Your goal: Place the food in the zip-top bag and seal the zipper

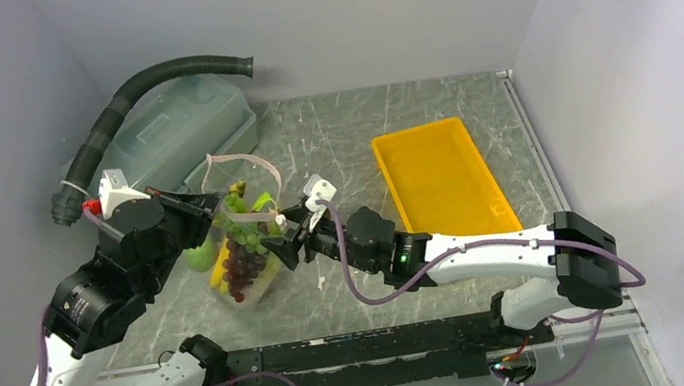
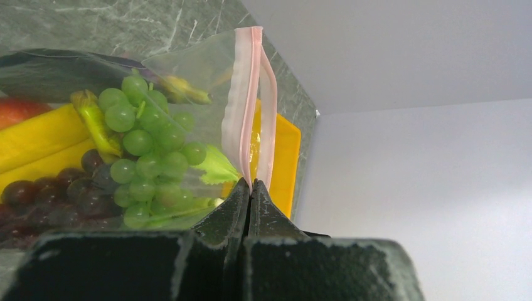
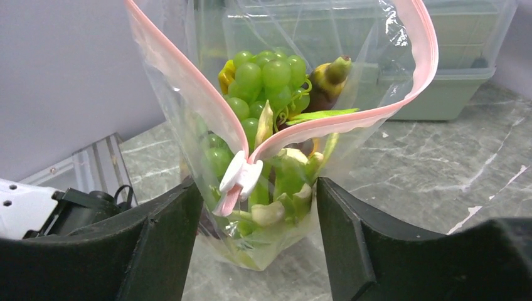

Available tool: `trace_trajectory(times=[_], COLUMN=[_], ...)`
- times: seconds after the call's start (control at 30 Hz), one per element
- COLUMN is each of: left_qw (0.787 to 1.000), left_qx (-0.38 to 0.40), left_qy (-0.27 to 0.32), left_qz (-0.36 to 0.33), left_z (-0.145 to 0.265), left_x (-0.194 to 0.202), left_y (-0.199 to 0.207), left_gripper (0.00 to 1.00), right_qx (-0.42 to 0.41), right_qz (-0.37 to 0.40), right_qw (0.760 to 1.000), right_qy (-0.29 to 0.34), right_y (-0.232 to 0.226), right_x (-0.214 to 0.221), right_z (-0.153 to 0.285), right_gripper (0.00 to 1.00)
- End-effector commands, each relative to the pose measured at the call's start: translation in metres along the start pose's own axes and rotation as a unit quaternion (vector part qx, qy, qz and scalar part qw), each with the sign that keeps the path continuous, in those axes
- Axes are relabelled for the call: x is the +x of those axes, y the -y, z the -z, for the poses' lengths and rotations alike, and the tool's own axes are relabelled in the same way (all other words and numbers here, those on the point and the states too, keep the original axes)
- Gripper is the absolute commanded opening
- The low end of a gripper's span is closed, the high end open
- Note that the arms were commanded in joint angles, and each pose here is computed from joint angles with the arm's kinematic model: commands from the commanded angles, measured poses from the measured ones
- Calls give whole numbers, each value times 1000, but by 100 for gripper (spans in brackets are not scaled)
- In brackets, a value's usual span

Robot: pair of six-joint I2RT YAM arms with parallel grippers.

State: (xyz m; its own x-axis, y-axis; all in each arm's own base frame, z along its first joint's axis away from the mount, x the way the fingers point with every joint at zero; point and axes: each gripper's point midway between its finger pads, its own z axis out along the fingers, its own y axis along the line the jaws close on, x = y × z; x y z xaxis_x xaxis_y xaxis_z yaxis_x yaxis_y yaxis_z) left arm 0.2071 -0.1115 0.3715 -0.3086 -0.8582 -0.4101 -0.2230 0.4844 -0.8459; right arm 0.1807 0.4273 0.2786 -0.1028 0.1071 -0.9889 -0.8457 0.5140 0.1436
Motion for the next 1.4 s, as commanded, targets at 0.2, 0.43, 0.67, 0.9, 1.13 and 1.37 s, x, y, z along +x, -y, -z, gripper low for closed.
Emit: trace_trajectory(times=[0.2, 0.43, 0.67, 0.9, 1.13, 1.37], left_qw=[994, 994, 995, 994, 976, 936], left_qx=[86, 83, 84, 107, 191, 258], left_qy=[33, 29, 28, 28, 0, -72], left_qz=[60, 63, 54, -1, -106, -228], left_z=[20, 21, 28, 35, 46, 49], left_x=[-28, -25, -25, -26, -15, 17], left_y=[49, 43, 33, 33, 68, 99], left_gripper=[0, 0, 3, 48, 65, 67], right_qx=[-11, -31, -65, -110, -164, -210], right_qz=[-4, 39, 90, 130, 169, 193], right_qw=[998, 997, 992, 985, 972, 958], right_qy=[63, 67, 58, 27, -6, -20], right_y=[-7, -9, -9, -10, -22, -32], right_x=[-37, -50, -68, -79, -83, -84], right_z=[0, 13, 33, 54, 75, 95], right_gripper=[30, 0, 0, 0, 0, 0])
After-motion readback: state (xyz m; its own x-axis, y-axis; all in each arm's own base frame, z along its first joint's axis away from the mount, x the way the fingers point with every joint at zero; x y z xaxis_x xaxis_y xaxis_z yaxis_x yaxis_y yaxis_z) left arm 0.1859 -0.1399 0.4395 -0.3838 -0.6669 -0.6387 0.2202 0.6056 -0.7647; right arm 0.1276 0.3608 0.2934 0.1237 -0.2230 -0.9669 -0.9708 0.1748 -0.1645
